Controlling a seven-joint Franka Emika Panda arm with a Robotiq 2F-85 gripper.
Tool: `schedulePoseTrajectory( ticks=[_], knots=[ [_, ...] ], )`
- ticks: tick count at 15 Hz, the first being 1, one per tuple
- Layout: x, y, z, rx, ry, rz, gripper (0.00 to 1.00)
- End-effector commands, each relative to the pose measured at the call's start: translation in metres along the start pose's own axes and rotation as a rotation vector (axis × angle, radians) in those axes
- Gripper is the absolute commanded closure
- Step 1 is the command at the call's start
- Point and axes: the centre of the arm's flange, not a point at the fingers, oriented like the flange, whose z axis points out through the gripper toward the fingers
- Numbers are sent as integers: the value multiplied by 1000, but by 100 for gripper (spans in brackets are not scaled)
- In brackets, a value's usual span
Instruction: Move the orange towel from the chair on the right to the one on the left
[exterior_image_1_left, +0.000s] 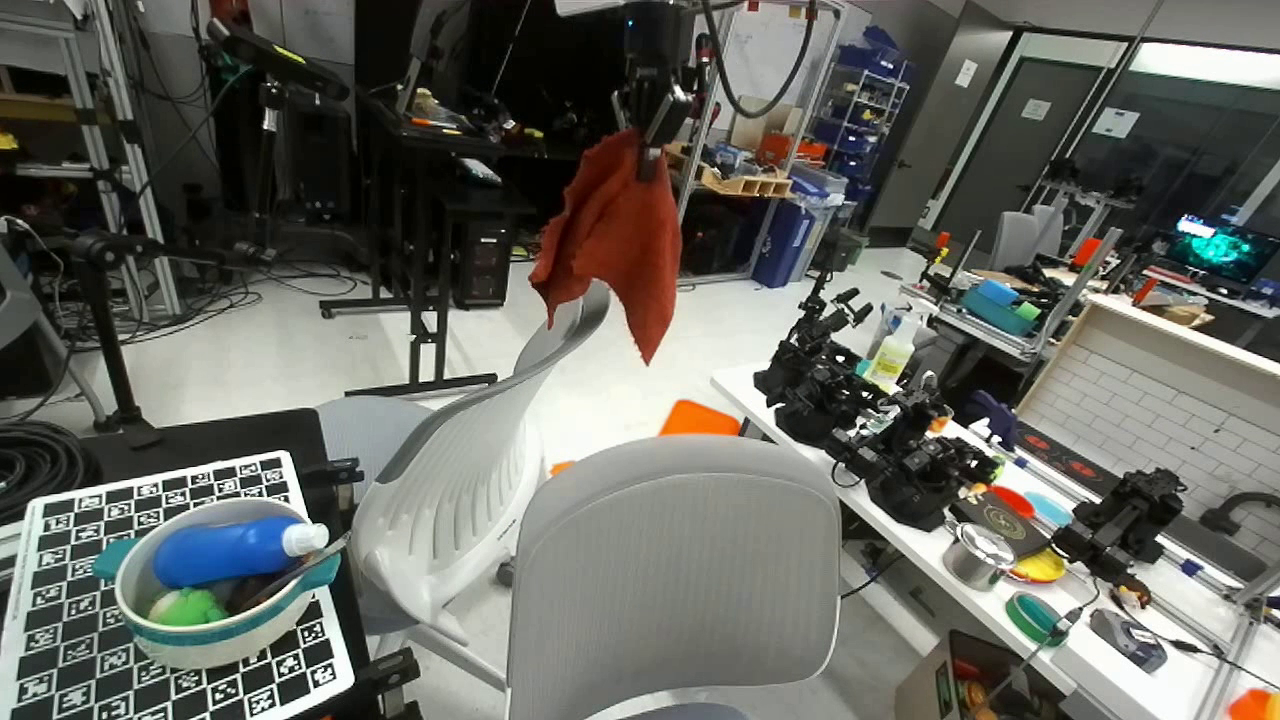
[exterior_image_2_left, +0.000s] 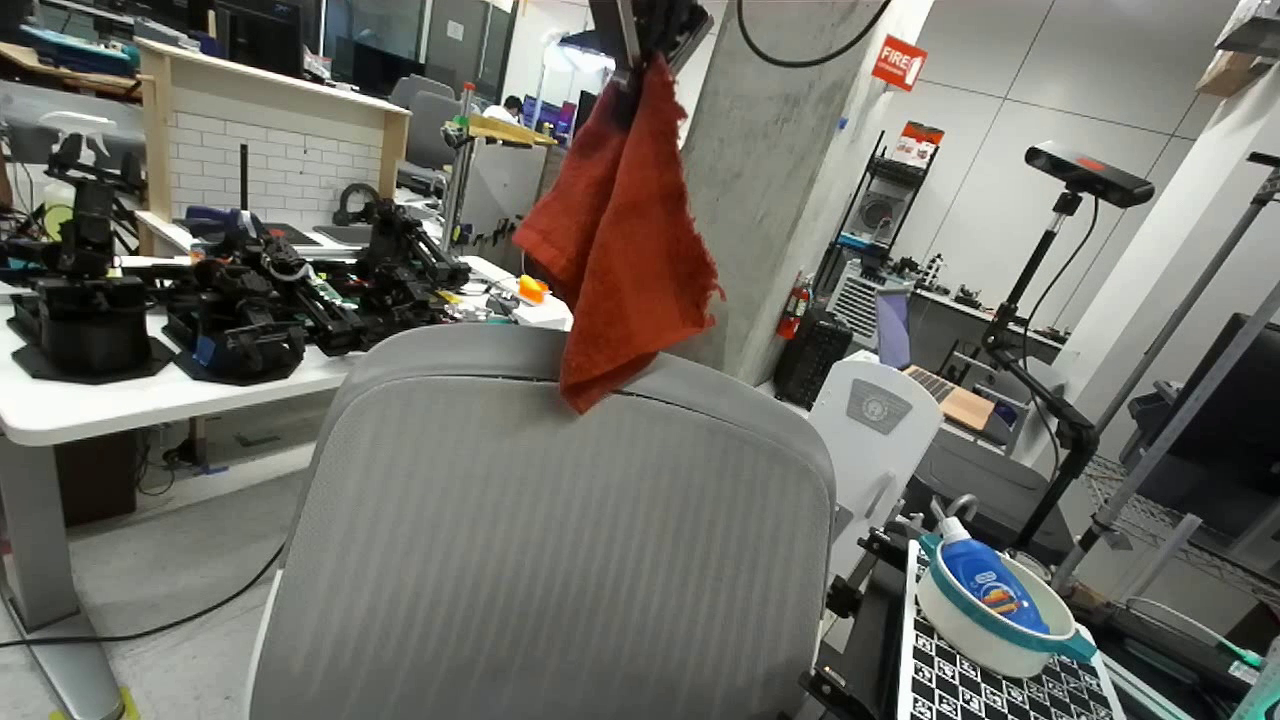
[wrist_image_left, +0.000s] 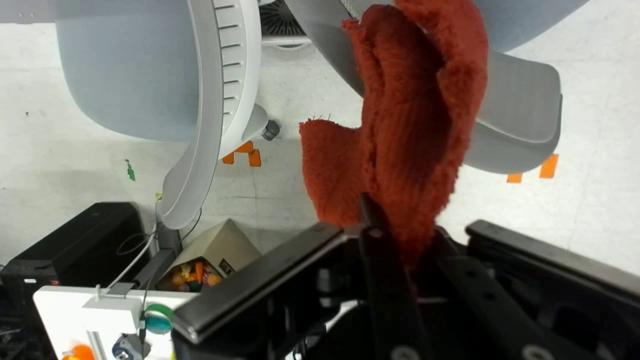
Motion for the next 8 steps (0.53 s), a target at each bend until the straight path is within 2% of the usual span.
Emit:
schedulePoseTrajectory(
  ticks=[1, 8],
  knots=[
    [-8, -13, 32, -33, -46, -23, 99],
    [-15, -15, 88, -102, -123, -51, 99]
  ],
)
